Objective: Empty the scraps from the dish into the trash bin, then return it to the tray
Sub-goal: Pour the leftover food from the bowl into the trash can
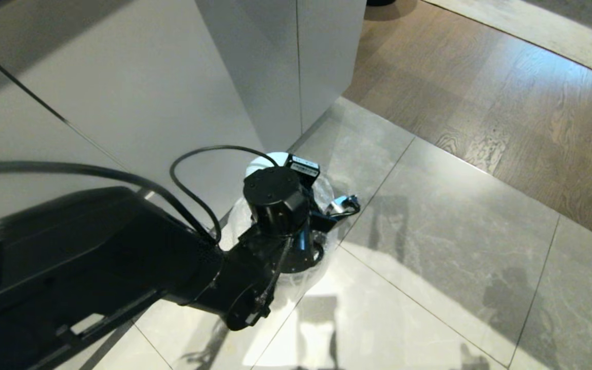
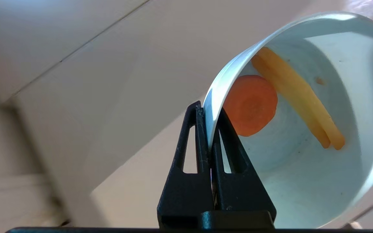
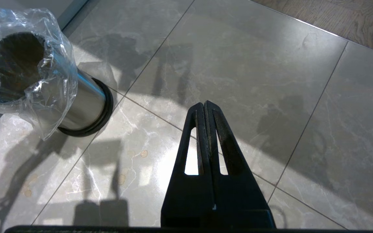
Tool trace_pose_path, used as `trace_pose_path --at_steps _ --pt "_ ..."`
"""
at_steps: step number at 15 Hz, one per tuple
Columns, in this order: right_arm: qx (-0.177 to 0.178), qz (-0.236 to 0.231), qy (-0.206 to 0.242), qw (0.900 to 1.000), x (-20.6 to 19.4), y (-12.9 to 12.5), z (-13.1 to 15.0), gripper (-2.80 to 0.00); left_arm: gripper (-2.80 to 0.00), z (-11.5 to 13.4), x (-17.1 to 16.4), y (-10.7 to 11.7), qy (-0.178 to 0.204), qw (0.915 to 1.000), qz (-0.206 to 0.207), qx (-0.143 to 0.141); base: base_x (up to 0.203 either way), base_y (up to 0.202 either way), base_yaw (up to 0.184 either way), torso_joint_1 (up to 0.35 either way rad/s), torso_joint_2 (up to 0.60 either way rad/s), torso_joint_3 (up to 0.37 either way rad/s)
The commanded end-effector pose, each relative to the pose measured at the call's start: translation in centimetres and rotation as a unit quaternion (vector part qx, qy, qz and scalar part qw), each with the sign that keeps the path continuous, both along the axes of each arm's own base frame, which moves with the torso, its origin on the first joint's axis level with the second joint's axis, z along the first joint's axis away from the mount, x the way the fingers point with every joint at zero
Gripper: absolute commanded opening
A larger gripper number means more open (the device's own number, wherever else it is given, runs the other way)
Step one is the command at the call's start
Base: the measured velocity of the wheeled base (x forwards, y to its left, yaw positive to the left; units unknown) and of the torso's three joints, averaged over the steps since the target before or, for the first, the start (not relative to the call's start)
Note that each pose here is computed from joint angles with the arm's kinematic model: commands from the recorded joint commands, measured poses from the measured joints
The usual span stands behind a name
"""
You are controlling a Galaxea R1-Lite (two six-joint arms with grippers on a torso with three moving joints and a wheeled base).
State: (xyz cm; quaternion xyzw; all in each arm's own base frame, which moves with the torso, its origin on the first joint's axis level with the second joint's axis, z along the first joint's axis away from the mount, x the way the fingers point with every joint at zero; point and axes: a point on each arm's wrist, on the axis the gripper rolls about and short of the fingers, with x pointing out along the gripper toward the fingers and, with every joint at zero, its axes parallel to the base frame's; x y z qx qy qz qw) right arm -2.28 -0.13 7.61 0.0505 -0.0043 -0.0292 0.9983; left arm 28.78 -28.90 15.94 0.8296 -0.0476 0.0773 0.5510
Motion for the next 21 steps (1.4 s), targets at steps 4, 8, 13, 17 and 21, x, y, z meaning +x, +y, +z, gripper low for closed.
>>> trace_pose_path --at_steps 4,8,13,17,21 --pt "0.003 -0.002 0.0 1.0 0.0 0.0 0.0 -2.8 -2.8 0.6 -1.8 -0.9 -0.015 0.9997 -0.016 0.014 0.0 0.0 0.0 0.0 0.0 0.0" --pt "0.003 -0.002 0.0 1.0 0.0 0.0 0.0 -2.8 -2.8 1.1 -3.2 -1.6 -0.04 0.9976 -0.021 0.053 0.0 0.0 0.0 0.0 0.0 0.0" --pt "0.003 -0.002 0.0 1.0 0.0 0.0 0.0 -2.8 -2.8 1.8 -3.6 -2.1 -0.063 0.9946 -0.014 0.081 0.0 0.0 0.0 0.0 0.0 0.0" --pt "0.003 -0.002 0.0 1.0 0.0 0.0 0.0 -2.8 -2.8 1.2 -4.1 -2.4 -0.057 0.9945 -0.022 0.086 0.0 0.0 0.0 0.0 0.0 0.0" --pt "0.003 -0.002 0.0 1.0 0.0 0.0 0.0 -2.8 -2.8 1.8 -4.4 -2.2 -0.059 0.9952 -0.023 0.074 0.0 0.0 0.0 0.0 0.0 0.0"
